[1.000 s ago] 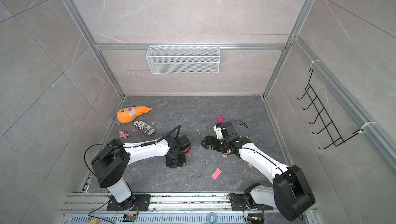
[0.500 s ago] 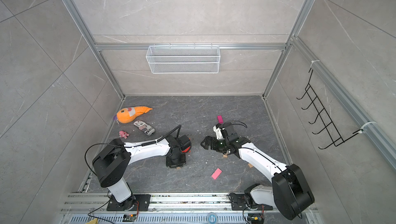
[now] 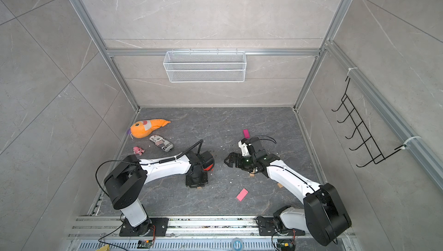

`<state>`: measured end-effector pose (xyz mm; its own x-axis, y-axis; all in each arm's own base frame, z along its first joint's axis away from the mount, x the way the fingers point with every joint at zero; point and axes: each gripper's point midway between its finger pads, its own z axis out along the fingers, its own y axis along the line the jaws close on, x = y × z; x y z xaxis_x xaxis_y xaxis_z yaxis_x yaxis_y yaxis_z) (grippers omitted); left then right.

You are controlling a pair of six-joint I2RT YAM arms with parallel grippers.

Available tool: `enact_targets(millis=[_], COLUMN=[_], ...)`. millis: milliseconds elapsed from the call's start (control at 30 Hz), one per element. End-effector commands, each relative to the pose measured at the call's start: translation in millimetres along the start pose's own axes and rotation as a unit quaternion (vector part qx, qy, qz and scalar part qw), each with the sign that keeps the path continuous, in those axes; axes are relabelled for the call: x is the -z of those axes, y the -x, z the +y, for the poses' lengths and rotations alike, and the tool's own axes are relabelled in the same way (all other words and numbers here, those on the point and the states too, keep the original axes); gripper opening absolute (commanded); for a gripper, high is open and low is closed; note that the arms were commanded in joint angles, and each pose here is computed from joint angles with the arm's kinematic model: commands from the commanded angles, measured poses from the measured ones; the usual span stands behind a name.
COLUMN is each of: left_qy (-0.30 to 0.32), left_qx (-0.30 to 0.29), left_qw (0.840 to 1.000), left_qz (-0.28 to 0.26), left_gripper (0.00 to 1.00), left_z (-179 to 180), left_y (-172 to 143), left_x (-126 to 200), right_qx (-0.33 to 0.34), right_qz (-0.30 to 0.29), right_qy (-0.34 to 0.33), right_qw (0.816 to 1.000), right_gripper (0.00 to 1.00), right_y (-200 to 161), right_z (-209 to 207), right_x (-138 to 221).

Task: Assemble the letter p with building blocks
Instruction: Assemble the building block at the center of the board.

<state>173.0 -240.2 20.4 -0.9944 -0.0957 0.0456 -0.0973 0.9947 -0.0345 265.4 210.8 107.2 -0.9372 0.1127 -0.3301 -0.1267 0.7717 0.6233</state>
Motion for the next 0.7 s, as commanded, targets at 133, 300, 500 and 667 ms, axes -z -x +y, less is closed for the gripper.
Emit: enact_targets(millis=[133, 300, 500, 667], left_qy=[0.033, 0.031, 0.029, 0.029], left_qx=[0.002, -0.001, -0.001, -0.003], left_qw=[0.999, 1.000, 1.000, 1.000], left_qz=[-0.001, -0.002, -0.003, -0.006], left_gripper=[0.19, 0.21, 0.25, 0.28], left_z=[13.9, 13.1, 12.4, 12.0], left_y=[2.4, 3.0, 3.1, 3.9], left_x=[-5.1, -4.1, -3.2, -1.8], right_qx=[-0.009, -0.010, -0.009, -0.010], right_qz=[0.008, 0.007, 0.007, 0.007], right_qy=[-0.002, -0.002, -0.001, 0.000], right_qw=[1.000, 1.000, 1.000, 1.000], right_gripper=[1.00, 1.00, 1.00, 1.00], right_y=[-4.0, -3.8, -3.2, -3.9], right_z=[-5.3, -5.1, -4.8, -4.6], right_x=[-4.1, -4.1, -4.0, -3.9])
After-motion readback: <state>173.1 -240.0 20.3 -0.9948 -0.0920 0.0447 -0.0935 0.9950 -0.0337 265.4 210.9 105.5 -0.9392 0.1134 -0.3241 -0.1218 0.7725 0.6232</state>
